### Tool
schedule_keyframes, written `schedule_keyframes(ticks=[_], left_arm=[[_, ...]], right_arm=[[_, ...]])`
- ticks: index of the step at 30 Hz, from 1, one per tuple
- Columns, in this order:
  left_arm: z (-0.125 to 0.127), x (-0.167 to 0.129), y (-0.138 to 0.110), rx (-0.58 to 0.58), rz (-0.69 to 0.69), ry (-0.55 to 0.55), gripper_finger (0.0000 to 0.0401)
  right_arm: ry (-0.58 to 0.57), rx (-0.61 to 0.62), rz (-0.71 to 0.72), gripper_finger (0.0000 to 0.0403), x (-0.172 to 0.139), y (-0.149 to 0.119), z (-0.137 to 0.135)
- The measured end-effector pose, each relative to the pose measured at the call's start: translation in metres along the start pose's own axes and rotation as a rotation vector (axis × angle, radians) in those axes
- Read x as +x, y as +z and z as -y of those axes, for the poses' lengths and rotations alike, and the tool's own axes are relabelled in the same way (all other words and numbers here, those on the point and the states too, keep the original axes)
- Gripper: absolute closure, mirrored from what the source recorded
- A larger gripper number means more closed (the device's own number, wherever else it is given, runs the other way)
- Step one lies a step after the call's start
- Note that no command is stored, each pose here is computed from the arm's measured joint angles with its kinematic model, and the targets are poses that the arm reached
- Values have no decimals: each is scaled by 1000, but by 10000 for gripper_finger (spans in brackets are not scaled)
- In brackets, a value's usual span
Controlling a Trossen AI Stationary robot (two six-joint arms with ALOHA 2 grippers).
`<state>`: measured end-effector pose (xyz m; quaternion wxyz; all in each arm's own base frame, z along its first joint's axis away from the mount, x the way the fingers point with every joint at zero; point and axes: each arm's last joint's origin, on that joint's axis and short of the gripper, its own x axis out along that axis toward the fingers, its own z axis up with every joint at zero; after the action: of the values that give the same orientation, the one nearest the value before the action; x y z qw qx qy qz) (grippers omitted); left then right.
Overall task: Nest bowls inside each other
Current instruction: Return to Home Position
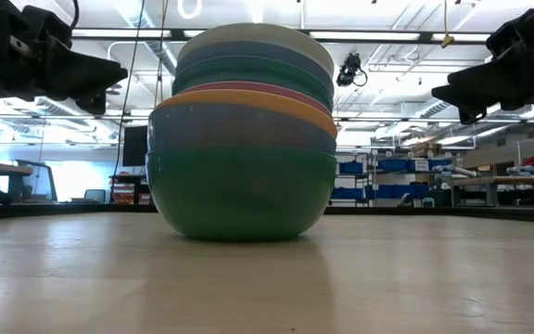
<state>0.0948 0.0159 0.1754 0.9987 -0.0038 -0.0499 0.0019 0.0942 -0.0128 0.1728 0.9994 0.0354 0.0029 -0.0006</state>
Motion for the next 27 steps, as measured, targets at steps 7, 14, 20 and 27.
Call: schedule_keyframes(ticks=[7, 14, 20, 27], left_arm=[[0, 0, 2, 4, 17, 0, 318], [0, 0, 2, 4, 16, 0, 318], [0, 0, 2, 4, 16, 0, 318], [0, 0, 2, 4, 16, 0, 318]], right_arm=[[1, -1, 1, 239, 0, 0, 0], [2, -1, 1, 239, 0, 0, 0], [2, -2, 2, 239, 0, 0, 0], [1, -2, 2, 239, 0, 0, 0]])
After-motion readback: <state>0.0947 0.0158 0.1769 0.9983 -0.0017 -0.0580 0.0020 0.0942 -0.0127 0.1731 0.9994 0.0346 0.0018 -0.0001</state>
